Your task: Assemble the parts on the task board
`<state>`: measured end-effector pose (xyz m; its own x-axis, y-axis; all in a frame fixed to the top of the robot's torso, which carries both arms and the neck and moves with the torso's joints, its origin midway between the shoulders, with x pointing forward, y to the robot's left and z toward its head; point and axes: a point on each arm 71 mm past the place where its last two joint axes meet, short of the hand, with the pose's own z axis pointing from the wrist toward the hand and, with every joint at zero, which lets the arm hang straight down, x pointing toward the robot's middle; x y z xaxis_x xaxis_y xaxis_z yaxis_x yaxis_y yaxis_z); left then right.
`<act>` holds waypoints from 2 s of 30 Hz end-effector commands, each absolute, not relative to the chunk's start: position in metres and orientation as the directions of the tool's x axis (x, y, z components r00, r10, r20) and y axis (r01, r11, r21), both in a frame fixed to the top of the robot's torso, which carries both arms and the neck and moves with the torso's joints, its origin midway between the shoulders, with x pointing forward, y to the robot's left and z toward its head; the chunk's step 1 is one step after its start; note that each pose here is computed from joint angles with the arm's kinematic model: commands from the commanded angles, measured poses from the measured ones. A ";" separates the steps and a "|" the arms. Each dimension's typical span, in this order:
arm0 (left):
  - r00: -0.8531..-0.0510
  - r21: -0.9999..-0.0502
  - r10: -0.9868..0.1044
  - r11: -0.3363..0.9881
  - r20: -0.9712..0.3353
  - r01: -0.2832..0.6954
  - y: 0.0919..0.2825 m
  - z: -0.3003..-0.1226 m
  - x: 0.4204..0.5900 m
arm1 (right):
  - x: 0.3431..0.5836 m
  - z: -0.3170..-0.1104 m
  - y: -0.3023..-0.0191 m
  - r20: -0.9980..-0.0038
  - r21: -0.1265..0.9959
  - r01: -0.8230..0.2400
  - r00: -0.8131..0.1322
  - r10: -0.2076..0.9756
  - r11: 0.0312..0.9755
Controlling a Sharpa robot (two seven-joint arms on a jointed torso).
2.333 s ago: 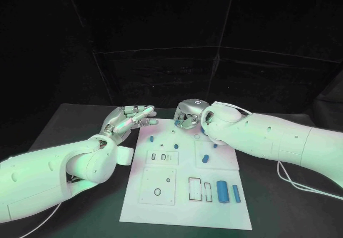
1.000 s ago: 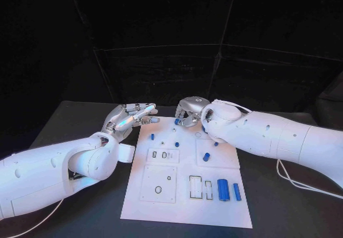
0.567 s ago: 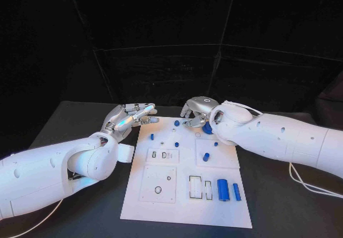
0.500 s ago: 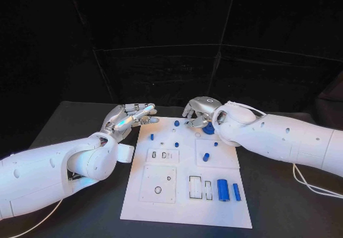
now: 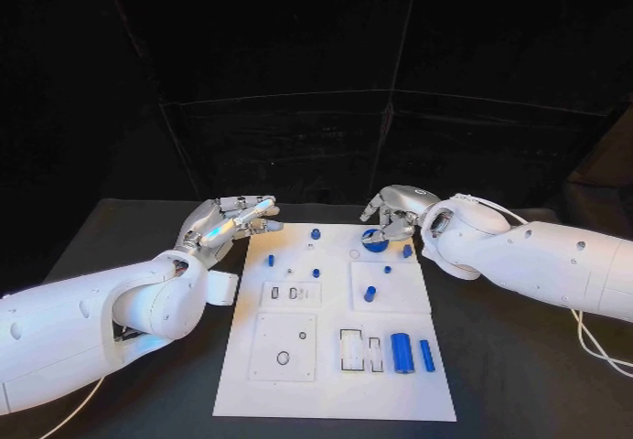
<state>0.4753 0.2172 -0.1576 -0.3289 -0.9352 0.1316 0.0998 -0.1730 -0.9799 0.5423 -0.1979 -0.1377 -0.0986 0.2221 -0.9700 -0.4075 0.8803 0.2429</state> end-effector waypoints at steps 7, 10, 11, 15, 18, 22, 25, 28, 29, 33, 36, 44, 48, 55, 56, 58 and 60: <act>-0.337 -0.979 -0.932 -0.178 0.134 0.103 0.218 -0.157 0.477 | 0.549 -0.146 -0.214 -0.959 0.260 -0.297 -0.193 0.209 0.919; -0.336 -0.979 -0.932 -0.177 0.133 0.104 0.218 -0.157 0.478 | 0.550 -0.147 -0.216 -0.958 0.257 -0.289 -0.200 0.204 0.922; -0.336 -0.979 -0.933 -0.177 0.133 0.104 0.218 -0.157 0.478 | 0.551 -0.147 -0.216 -0.958 0.256 -0.288 -0.203 0.202 0.923; -0.334 -0.979 -0.933 -0.176 0.132 0.104 0.219 -0.157 0.478 | 0.552 -0.148 -0.217 -0.957 0.253 -0.283 -0.212 0.197 0.925; -0.333 -0.979 -0.934 -0.175 0.131 0.105 0.219 -0.157 0.479 | 0.552 -0.149 -0.217 -0.957 0.252 -0.282 -0.215 0.195 0.926; -0.332 -0.979 -0.934 -0.175 0.131 0.105 0.220 -0.158 0.479 | 0.552 -0.149 -0.216 -0.956 0.251 -0.284 -0.221 0.192 0.925; -0.332 -0.979 -0.934 -0.175 0.131 0.105 0.219 -0.158 0.479 | 0.552 -0.150 -0.214 -0.956 0.251 -0.288 -0.226 0.189 0.924; -0.332 -0.979 -0.934 -0.175 0.131 0.105 0.219 -0.158 0.479 | 0.552 -0.150 -0.213 -0.956 0.248 -0.292 -0.231 0.183 0.924; -0.332 -0.979 -0.934 -0.175 0.131 0.105 0.219 -0.158 0.479 | 0.552 -0.150 -0.213 -0.956 0.246 -0.293 -0.232 0.181 0.924; -0.332 -0.979 -0.934 -0.174 0.131 0.105 0.219 -0.158 0.479 | 0.552 -0.151 -0.211 -0.957 0.238 -0.297 -0.235 0.171 0.925; -0.332 -0.979 -0.934 -0.174 0.131 0.105 0.219 -0.158 0.479 | 0.553 -0.151 -0.210 -0.958 0.232 -0.302 -0.235 0.164 0.925; -0.331 -0.979 -0.934 -0.174 0.131 0.105 0.219 -0.158 0.479 | 0.553 -0.152 -0.207 -0.961 0.214 -0.307 -0.235 0.144 0.927; -0.330 -0.979 -0.935 -0.173 0.130 0.105 0.219 -0.158 0.480 | 0.553 -0.152 -0.205 -0.964 0.198 -0.310 -0.234 0.127 0.930; -0.329 -0.979 -0.935 -0.173 0.130 0.105 0.219 -0.158 0.480 | 0.554 -0.154 -0.203 -0.968 0.176 -0.314 -0.229 0.106 0.933; -0.329 -0.979 -0.935 -0.173 0.130 0.105 0.219 -0.158 0.480 | 0.554 -0.154 -0.203 -0.969 0.172 -0.314 -0.225 0.103 0.934; -0.330 -0.979 -0.935 -0.173 0.130 0.105 0.219 -0.158 0.480 | 0.554 -0.154 -0.203 -0.972 0.164 -0.313 -0.216 0.098 0.935; -0.330 -0.979 -0.935 -0.173 0.130 0.104 0.219 -0.158 0.480 | 0.554 -0.154 -0.202 -0.975 0.155 -0.315 -0.204 0.093 0.936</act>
